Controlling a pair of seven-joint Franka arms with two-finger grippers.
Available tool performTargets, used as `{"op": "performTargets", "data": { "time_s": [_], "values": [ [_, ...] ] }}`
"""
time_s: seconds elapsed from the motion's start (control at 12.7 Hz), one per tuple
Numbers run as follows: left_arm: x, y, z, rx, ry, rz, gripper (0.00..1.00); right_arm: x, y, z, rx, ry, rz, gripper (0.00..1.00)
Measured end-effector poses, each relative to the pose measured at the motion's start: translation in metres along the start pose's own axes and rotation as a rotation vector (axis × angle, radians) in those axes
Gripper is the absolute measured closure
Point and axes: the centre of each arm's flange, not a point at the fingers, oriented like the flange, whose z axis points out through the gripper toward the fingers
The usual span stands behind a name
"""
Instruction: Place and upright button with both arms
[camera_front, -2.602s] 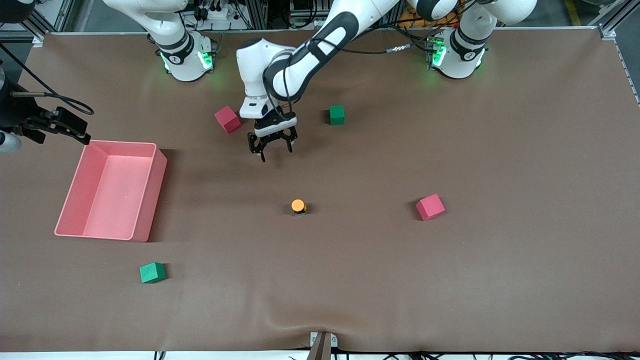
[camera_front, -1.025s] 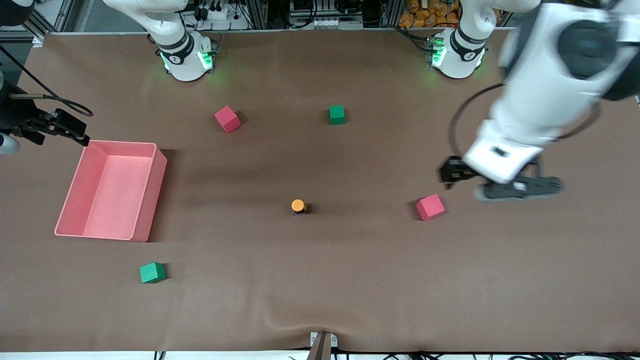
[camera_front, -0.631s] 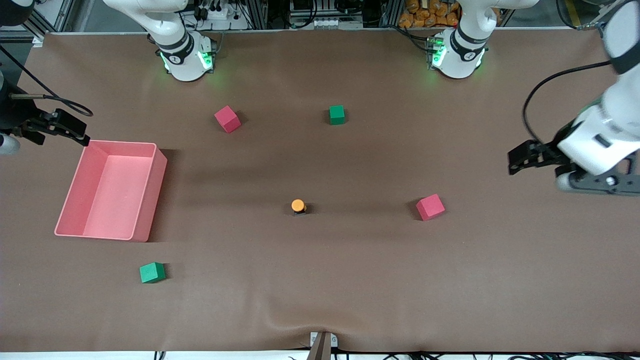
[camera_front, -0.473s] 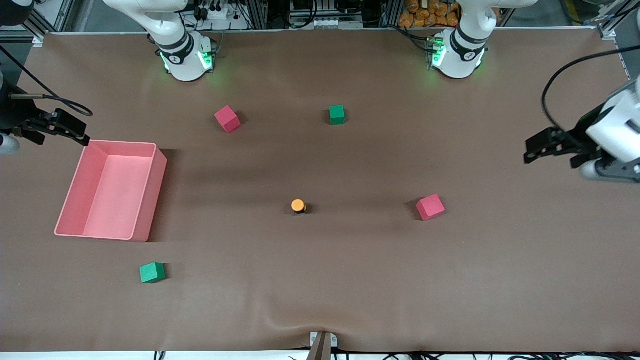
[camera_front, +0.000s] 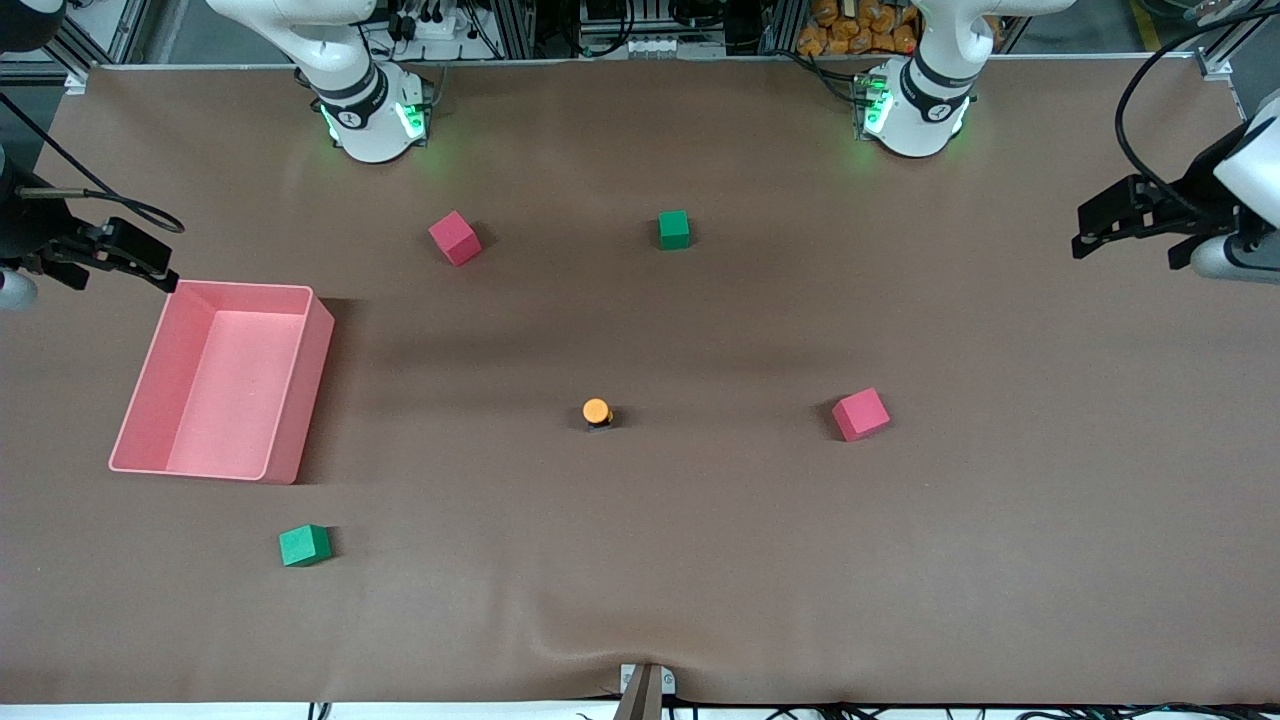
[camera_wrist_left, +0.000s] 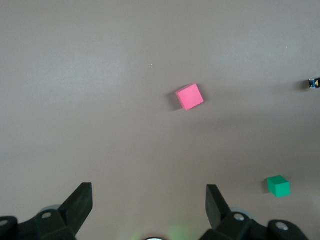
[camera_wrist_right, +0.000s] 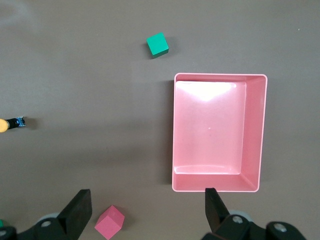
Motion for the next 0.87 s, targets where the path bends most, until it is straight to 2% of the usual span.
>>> {"op": "performTargets", "data": {
  "time_s": [0.16,0.87],
  "values": [
    [0.000,-0.008,0.001,0.039,-0.004,0.031,0.00,0.000,0.000,0.000,0.000,0.000,0.000,0.00],
    [0.004,-0.019,0.004,0.040,0.011,-0.012,0.00,0.000,0.000,0.000,0.001,0.000,0.000,0.00]
  ]
}}
